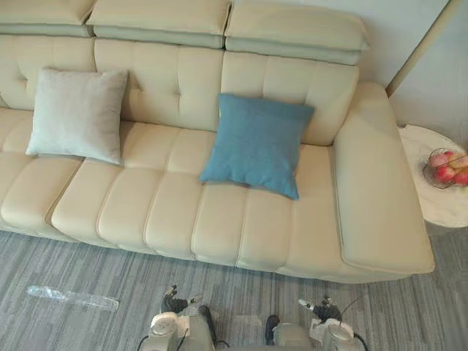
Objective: Pick up cushions and gather them together orderly.
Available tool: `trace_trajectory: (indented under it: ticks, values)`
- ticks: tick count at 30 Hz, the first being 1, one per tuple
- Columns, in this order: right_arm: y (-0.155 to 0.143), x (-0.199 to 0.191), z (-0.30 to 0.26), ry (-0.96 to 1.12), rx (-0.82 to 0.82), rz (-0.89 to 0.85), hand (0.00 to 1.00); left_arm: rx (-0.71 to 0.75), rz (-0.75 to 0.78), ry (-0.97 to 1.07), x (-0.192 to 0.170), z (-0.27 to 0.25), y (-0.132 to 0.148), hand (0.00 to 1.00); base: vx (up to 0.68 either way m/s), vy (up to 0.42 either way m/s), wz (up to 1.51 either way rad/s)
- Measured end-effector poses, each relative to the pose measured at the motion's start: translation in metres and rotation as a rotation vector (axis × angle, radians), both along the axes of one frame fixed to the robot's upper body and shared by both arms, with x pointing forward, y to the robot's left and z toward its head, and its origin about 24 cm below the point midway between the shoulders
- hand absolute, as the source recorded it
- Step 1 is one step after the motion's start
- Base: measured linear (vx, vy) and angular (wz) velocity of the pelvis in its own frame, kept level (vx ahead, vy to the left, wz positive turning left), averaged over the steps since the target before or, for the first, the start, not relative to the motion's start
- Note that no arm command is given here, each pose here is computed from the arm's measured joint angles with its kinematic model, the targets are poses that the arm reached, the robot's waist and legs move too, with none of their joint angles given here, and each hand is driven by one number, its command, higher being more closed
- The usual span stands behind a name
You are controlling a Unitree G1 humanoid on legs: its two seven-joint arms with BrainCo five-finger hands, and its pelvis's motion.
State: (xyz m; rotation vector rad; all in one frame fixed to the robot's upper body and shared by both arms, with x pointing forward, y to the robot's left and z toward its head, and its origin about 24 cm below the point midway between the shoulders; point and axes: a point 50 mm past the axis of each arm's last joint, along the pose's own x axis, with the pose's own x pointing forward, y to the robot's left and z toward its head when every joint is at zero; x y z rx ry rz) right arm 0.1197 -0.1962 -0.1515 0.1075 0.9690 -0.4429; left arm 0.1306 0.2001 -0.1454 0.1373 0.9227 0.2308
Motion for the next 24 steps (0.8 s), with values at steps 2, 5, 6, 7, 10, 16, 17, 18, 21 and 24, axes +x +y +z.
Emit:
trace_trajectory:
  ticks: [2,5,6,7,10,16,17,18,21,24]
  values:
    - [-0.003,-0.006,-0.002,0.017,0.001,-0.023,0.00,0.006,-0.005,0.003,0.000,0.000,0.002,0.00,-0.01,0.116,0.05]
    - [-0.004,-0.013,-0.005,0.046,0.009,-0.042,0.00,0.004,-0.001,0.030,-0.007,-0.003,0.002,0.00,0.00,0.062,-0.02]
    - [-0.004,-0.014,-0.005,0.051,0.011,-0.045,0.00,0.004,-0.004,0.033,-0.007,-0.003,0.001,0.00,0.03,0.034,0.01]
    - [-0.004,-0.015,-0.006,0.057,0.012,-0.049,0.00,0.007,-0.008,0.040,-0.009,-0.004,0.002,0.00,0.04,0.021,-0.02]
    - [-0.006,-0.016,-0.006,0.057,0.010,-0.060,0.00,0.011,-0.013,0.058,-0.013,-0.006,0.002,0.00,0.03,0.005,0.00]
    - [-0.010,-0.013,-0.005,0.052,0.003,-0.061,0.00,0.002,-0.037,0.090,-0.017,-0.009,0.001,0.00,0.00,-0.003,0.01]
    - [-0.009,-0.013,-0.005,0.056,0.004,-0.062,0.00,0.001,-0.036,0.099,-0.019,-0.009,0.001,0.00,-0.02,-0.007,-0.05]
    - [-0.009,-0.013,-0.005,0.057,0.006,-0.061,0.00,0.000,-0.036,0.099,-0.019,-0.009,0.001,0.00,-0.03,-0.009,-0.04]
    - [-0.008,-0.013,-0.006,0.070,0.011,-0.058,0.00,0.000,-0.042,0.100,-0.019,-0.009,0.000,0.00,-0.04,-0.006,-0.03]
    - [-0.008,-0.013,-0.007,0.072,0.012,-0.058,0.00,0.002,-0.047,0.101,-0.019,-0.009,0.000,0.00,-0.02,-0.001,-0.06]
